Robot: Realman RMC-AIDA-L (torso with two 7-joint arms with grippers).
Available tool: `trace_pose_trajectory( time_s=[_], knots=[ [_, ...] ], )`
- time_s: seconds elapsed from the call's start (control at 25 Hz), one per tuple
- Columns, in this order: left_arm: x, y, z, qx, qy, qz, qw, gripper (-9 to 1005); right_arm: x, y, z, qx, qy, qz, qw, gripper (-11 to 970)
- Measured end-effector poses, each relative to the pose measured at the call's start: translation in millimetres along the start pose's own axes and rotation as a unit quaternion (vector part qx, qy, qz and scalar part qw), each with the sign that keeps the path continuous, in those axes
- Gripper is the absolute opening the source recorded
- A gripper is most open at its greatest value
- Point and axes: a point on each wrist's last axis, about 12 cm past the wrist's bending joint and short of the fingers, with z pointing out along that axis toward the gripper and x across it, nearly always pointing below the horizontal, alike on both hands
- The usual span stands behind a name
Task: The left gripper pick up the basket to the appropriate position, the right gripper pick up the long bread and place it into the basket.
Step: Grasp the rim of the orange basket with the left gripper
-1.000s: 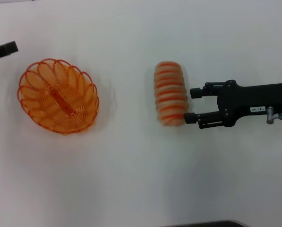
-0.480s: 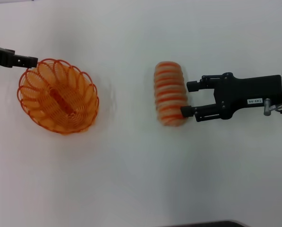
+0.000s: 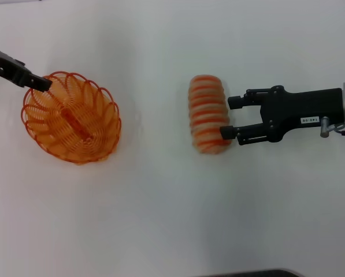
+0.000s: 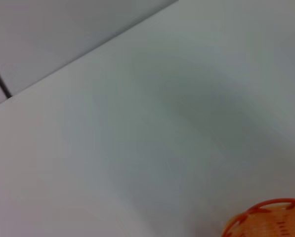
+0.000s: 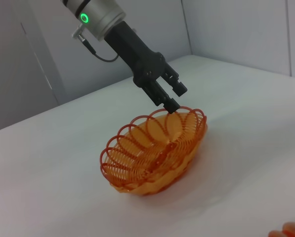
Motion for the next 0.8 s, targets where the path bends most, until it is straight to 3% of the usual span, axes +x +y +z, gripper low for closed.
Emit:
trace_pose_trajectory(
  time_s=[0.16, 0.8],
  knots=[
    [-7.1, -12.3, 9.8, 0.001, 0.014, 0.033, 0.999, 784, 0.7, -0.6, -0.3, 0.003, 0.001, 0.001, 1.0, 840],
    [-8.7, -20.7, 27.8, -0.016, 0.036, 0.041, 0.998, 767, 1.5, -0.9, -1.7, 0.003, 0.006, 0.007, 1.0, 841]
  ],
)
